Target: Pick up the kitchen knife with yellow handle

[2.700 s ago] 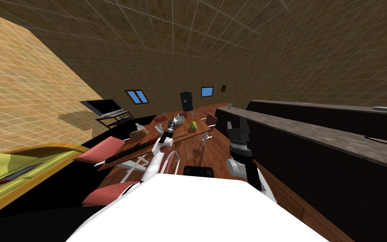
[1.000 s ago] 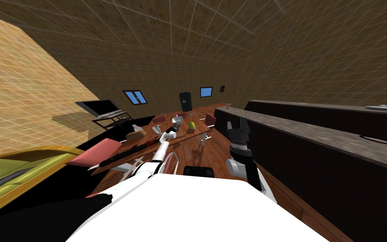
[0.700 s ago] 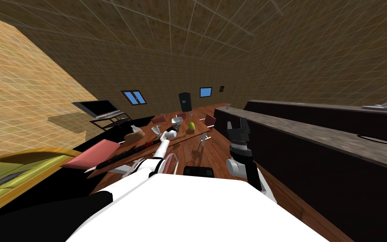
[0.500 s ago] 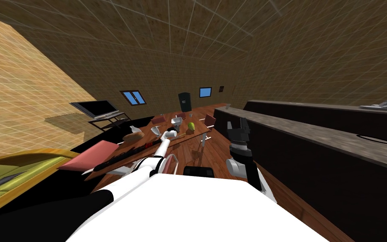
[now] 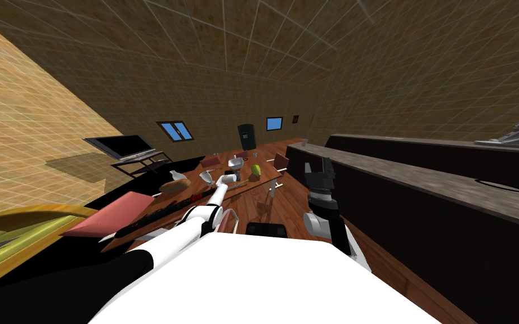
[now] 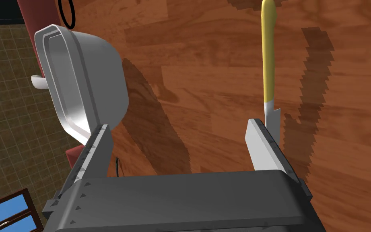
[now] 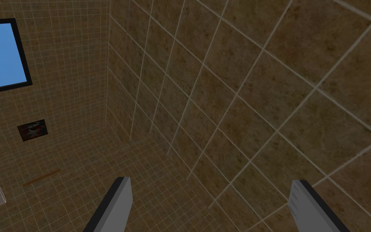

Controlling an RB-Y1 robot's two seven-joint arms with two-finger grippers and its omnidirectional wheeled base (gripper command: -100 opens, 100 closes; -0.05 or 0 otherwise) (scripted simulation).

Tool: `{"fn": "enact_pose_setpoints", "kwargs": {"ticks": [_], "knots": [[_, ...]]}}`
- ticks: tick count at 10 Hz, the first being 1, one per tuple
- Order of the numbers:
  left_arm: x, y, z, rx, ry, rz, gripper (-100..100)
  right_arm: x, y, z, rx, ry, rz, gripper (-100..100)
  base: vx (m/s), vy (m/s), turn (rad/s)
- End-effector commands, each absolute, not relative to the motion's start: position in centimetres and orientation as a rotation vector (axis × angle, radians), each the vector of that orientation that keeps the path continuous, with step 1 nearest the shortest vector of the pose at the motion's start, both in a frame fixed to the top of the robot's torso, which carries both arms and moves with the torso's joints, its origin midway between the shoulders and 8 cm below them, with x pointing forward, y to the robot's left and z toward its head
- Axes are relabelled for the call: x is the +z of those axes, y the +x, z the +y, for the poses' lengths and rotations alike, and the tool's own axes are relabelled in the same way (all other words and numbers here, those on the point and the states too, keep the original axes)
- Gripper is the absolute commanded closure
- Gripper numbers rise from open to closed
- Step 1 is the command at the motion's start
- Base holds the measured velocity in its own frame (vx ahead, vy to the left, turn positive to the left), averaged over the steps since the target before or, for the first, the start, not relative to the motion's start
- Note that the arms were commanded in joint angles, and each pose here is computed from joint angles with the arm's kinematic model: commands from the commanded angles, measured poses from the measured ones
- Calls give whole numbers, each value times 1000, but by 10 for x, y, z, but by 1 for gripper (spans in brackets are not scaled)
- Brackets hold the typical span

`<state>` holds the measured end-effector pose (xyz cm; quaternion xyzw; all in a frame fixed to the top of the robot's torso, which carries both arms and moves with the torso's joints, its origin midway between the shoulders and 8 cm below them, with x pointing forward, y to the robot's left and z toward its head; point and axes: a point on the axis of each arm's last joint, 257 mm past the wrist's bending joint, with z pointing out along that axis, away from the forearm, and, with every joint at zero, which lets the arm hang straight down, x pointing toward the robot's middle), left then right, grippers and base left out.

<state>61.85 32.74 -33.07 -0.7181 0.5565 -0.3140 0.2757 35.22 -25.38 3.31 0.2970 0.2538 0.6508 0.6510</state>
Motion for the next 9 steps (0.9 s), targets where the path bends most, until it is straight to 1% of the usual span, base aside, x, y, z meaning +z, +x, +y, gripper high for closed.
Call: {"fn": "enact_pose_setpoints", "kwargs": {"ticks": [1, 9], "knots": [[-353, 605, 330, -794, -2024, 1512, -100, 33, 352, -254, 1478, 674, 576, 0, 55, 24, -47], [-411, 548, 336, -586, -2349, 1568, -100, 33, 352, -254, 1478, 674, 576, 0, 59, 29, -42]]}}
